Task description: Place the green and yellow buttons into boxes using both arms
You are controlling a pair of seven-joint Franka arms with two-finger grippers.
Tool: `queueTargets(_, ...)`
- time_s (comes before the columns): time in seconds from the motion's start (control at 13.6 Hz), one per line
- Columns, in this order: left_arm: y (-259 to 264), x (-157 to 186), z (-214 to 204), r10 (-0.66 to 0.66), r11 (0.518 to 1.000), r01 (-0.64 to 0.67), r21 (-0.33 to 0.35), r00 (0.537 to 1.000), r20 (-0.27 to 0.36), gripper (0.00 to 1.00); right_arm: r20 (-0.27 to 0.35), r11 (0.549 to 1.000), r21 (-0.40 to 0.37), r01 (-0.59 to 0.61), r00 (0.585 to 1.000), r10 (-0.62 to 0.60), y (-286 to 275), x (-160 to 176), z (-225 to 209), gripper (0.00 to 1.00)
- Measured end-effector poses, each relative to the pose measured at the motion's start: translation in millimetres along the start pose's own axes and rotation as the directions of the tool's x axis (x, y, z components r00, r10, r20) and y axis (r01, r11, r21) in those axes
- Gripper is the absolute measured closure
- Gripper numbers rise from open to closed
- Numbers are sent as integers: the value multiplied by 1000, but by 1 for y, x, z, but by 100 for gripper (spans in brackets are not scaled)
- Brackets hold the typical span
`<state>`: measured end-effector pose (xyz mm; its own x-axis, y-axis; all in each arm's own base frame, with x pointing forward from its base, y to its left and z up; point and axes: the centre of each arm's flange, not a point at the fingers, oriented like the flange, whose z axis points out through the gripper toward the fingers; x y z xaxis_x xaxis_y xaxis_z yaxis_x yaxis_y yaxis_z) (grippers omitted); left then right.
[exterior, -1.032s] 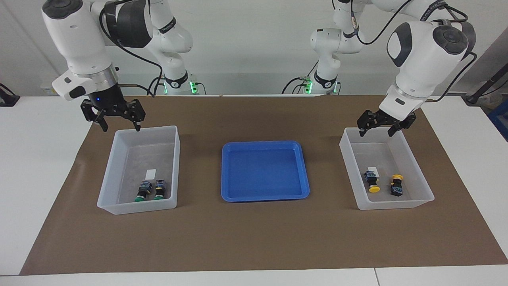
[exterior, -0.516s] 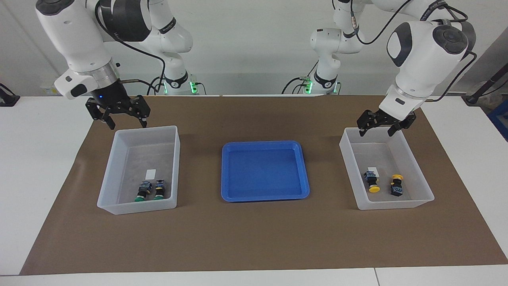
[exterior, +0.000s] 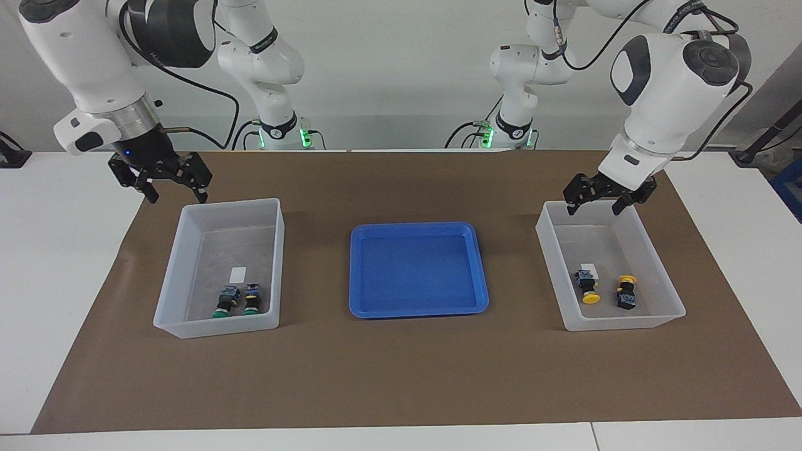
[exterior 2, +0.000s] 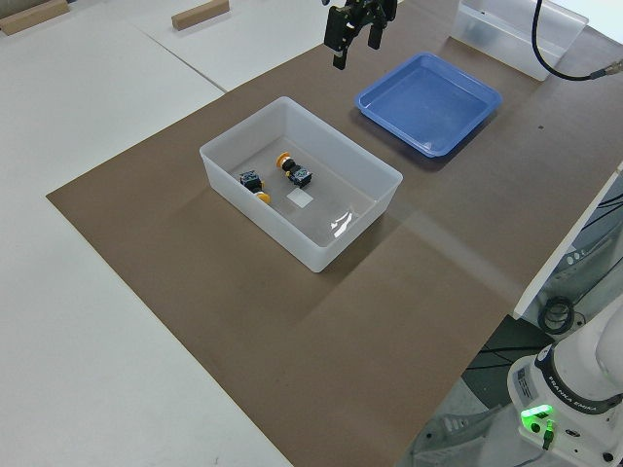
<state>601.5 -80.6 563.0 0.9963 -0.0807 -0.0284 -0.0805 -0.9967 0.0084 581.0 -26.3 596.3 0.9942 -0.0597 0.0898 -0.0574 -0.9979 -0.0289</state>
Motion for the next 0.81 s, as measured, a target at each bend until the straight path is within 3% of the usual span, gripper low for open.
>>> queueTargets(0.59,0,0,0,0,1000,0,0,1000,0,0,-49,999,-9,33,998,-33,-46,-6,-27,0)
queueTargets(0.81,0,0,0,0,1000,0,0,1000,0,0,-11,1000,-13,5,1000,-5,-52,-12,-25,0)
